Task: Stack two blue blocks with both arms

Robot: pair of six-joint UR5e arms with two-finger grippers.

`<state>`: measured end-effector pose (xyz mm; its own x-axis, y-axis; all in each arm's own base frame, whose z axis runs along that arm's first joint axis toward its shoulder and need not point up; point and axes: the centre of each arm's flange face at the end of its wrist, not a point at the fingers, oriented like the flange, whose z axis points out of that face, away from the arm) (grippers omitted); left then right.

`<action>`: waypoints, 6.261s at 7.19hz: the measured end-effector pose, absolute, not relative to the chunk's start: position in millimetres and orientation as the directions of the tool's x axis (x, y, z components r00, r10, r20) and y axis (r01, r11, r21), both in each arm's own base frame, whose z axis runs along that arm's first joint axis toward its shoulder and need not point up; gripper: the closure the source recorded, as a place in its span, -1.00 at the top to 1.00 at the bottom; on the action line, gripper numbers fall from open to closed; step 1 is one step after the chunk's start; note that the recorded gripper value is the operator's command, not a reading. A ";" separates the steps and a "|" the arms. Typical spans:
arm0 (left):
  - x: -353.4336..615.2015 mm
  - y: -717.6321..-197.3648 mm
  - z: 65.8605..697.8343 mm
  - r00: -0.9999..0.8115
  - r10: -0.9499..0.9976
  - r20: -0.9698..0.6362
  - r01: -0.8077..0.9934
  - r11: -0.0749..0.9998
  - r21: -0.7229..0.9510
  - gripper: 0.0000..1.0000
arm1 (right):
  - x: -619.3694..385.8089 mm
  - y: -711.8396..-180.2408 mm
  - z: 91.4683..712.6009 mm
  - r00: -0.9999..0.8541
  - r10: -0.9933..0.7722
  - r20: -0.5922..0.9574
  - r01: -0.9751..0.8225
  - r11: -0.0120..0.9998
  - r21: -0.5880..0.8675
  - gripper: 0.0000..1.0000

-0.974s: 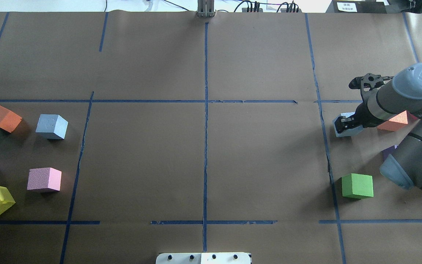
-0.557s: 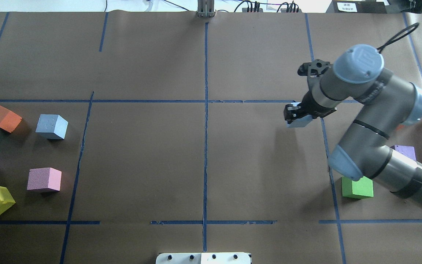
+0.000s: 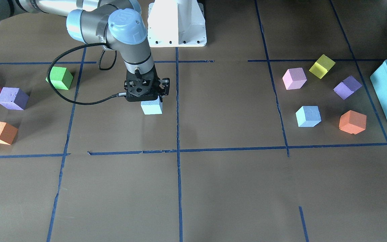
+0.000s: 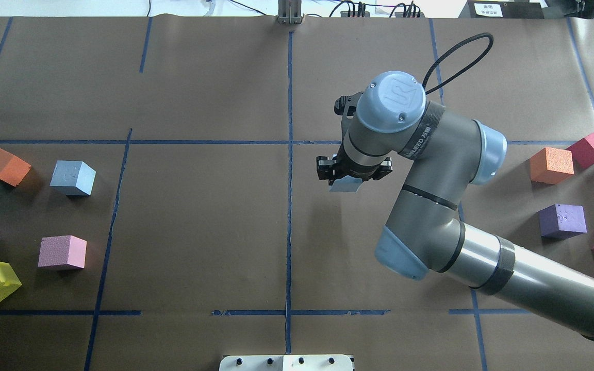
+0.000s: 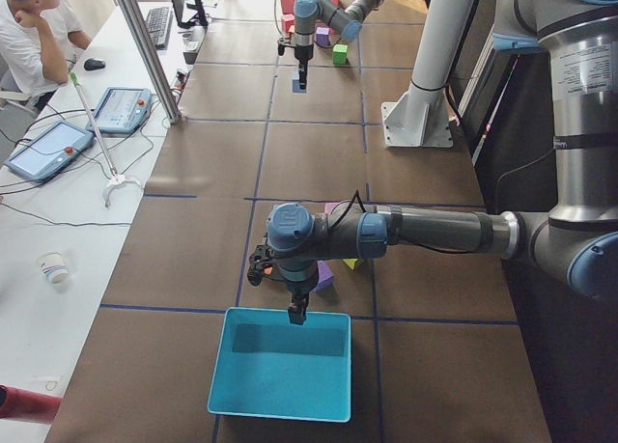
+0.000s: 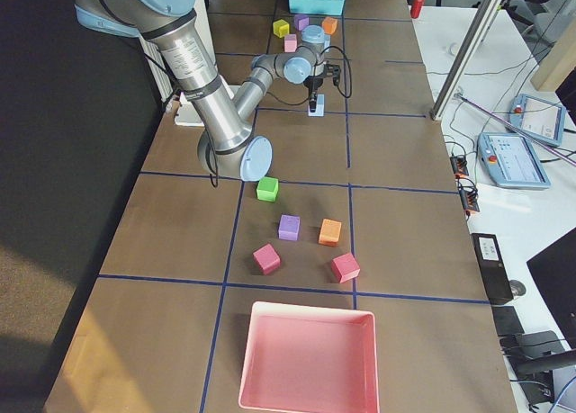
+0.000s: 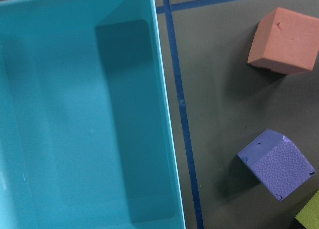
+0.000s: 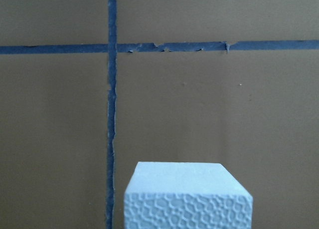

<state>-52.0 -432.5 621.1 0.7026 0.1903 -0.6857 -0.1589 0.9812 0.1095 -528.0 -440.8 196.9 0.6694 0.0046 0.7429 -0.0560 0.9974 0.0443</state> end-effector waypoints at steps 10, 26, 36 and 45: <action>-40.0 -475.5 577.0 0.666 0.229 -0.710 -0.104 0.971 0.215 1.00 | -624.4 -455.0 179.6 0.693 0.047 0.720 -0.081 0.997 0.012 1.00; 279.3 -512.9 492.9 0.695 0.006 -0.719 0.025 0.999 0.032 1.00 | 9.6 -415.0 502.8 0.676 -0.368 0.639 0.323 0.927 0.192 1.00; 371.1 -539.5 367.5 0.657 0.084 -0.749 0.007 0.993 0.118 -0.61 | 9.8 -413.0 506.6 0.675 -0.365 0.641 0.325 0.927 0.186 1.00; 585.3 -466.7 135.7 0.657 0.101 -0.748 0.012 0.990 0.144 -0.39 | 9.8 -415.2 519.7 0.681 -0.341 0.648 0.321 0.934 0.154 1.00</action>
